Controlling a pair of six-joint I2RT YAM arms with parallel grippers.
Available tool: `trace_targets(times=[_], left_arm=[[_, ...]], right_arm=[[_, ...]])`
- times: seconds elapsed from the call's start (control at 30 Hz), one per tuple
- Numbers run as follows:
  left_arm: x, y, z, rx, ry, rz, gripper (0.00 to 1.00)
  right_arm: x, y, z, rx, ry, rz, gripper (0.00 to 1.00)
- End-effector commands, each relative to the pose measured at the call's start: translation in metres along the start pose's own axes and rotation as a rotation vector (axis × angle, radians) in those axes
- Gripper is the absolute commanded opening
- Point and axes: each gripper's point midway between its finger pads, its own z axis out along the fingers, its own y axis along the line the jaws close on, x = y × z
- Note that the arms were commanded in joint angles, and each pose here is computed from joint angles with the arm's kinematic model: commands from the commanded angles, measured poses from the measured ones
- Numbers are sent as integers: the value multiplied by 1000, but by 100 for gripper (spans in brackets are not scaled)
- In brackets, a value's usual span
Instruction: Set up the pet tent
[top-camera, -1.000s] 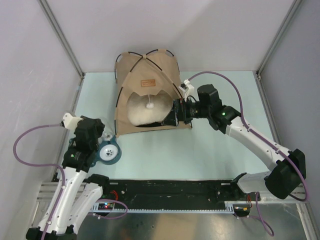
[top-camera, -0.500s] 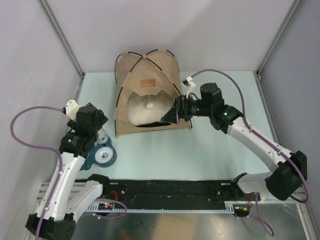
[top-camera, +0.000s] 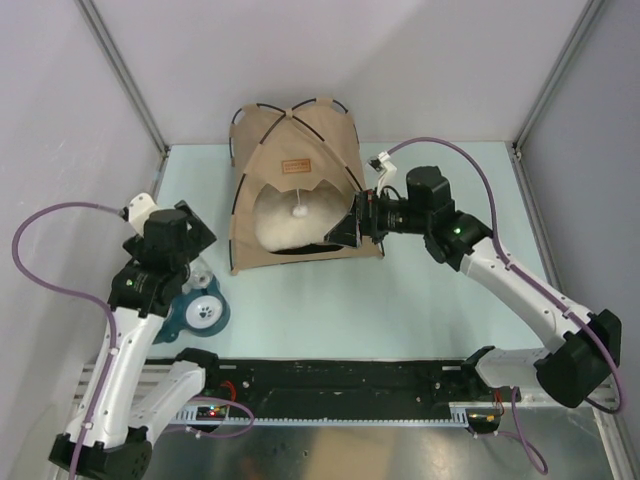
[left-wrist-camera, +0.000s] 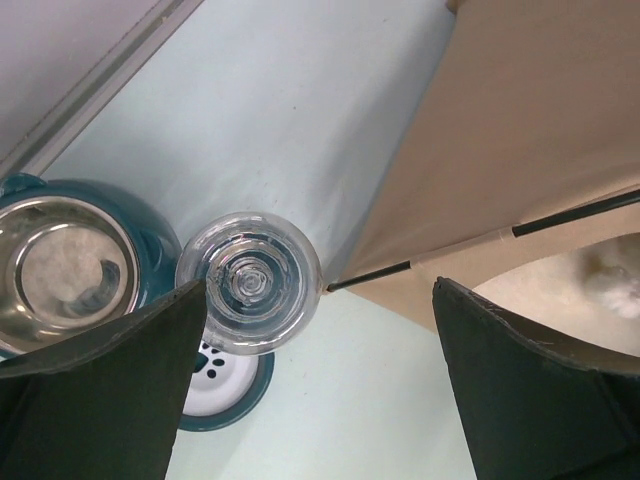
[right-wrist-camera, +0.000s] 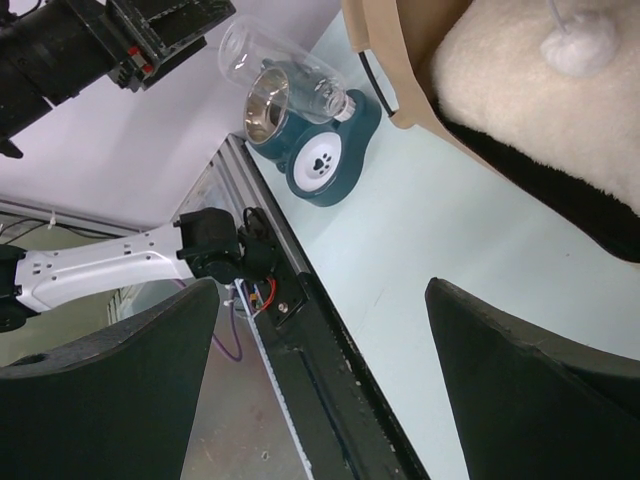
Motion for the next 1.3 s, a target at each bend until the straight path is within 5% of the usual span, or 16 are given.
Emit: trace_targets(times=[0.0,0.27,0.47,0.67,0.93,1.27], left_arm=[[-21,-6,-18,67,-41,31,100],[-36,-15,-52,229,-85,96,100],[-42,-23,-96,438,-142,154,100],[-13,-64,-130,748,3,187,100],[18,-105,-137,888,156,205,100],[35,-140,-161,909,142,207,100]], right_arm=[[-6,8,-9,0,-32,-32,91],[-3,-10,-26,145,-50,-34,91],[-10,-38,-83,445,-171,-40,92],[-11,-61,-171,767,-367,53,94],[4,-57,-267,1041,-522,154,98],[0,-23,-306,1039,-571,121,99]])
